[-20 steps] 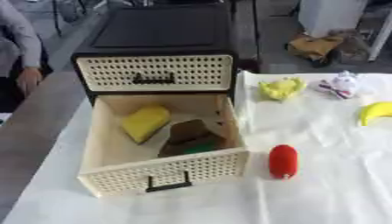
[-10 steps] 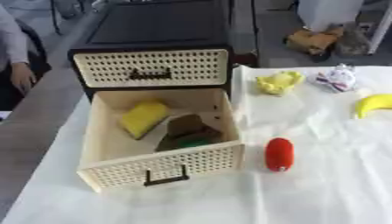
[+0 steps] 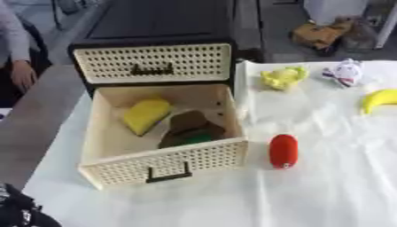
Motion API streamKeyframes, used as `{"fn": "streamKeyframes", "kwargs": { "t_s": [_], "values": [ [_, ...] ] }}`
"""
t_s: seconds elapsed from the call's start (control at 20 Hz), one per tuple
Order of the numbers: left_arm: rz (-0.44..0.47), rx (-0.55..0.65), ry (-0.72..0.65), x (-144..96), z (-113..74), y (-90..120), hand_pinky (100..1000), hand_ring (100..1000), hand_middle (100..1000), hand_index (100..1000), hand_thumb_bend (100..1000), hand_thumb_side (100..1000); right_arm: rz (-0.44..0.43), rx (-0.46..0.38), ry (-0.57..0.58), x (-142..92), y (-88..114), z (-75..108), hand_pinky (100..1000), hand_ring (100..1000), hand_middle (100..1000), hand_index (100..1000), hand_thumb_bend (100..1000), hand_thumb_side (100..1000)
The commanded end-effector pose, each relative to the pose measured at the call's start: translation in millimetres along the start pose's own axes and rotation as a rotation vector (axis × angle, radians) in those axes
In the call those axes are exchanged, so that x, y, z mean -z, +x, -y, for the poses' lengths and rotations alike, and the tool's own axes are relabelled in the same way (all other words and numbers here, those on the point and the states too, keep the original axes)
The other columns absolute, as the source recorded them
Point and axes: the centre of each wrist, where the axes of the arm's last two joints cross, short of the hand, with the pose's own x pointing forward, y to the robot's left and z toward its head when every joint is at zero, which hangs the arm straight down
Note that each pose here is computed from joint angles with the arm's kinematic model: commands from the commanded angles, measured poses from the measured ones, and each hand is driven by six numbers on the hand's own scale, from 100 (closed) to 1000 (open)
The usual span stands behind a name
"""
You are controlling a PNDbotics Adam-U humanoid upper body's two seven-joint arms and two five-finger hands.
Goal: Pick up objects from table and place into drawer.
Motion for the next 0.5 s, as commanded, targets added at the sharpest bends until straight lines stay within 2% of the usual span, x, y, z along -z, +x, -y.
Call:
{"fn": "streamKeyframes", "kwargs": {
  "t_s": [0.05, 0.25, 0.5],
  "values": [
    [0.015, -0.008, -0.114, -1.9, -8.1, 2.7, 100, 100, 484, 823, 100, 960, 0.037, -0.029, 0.012, 5.0, 8.1, 3.6, 524, 748, 576, 736, 301, 1000],
    [0.002, -0.049, -0.165, 2.9, -13.3, 2.5, 100, 100, 573, 900, 100, 968, 0.023, -0.031, 0.013, 3.2, 6.9, 3.9, 523, 747, 576, 737, 303, 1000],
    [-0.059, -0.091, -0.169, 11.7, -12.0, 3.8, 100, 100, 596, 915, 100, 963, 0.008, -0.03, 0.014, 1.7, 5.8, 3.7, 521, 745, 575, 737, 310, 1000]
  ]
}}
